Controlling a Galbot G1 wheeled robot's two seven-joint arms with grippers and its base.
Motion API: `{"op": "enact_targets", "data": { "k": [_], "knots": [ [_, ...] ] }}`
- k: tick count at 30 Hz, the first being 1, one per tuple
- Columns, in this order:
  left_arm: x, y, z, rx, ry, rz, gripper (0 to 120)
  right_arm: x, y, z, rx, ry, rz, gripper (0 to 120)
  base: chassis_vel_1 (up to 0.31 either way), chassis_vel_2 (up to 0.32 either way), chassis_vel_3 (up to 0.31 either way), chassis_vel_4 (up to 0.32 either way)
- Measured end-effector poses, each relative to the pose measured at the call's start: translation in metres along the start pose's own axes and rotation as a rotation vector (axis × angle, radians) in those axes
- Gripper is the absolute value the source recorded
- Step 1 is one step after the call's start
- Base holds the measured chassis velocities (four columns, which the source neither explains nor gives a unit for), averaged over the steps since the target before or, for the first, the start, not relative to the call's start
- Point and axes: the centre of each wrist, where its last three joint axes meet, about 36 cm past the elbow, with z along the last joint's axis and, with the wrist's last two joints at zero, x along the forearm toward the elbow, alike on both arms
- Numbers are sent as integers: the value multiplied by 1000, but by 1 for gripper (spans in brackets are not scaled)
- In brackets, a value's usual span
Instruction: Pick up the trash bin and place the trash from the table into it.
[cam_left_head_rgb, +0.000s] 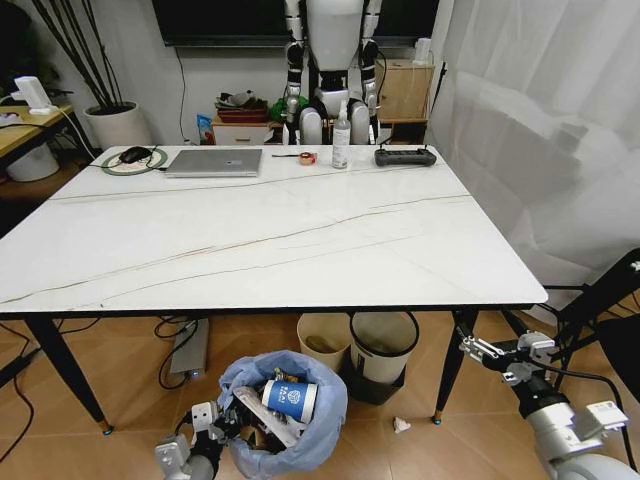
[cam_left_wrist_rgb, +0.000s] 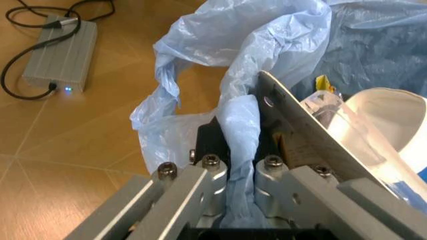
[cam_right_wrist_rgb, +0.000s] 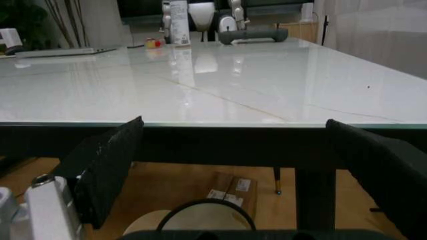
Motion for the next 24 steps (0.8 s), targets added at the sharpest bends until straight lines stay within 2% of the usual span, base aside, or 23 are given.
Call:
{"op": "enact_targets", "data": {
  "k": [20, 24],
  "knots": [
    [-10, 4, -5, -5, -18, -1, 0, 0, 0, 0, 0, 0, 0, 100, 0, 0, 0, 0],
    [-31, 19, 2, -4, -2, -29, 0, 0, 0, 0, 0, 0, 0, 100, 0, 0, 0, 0]
  ]
}}
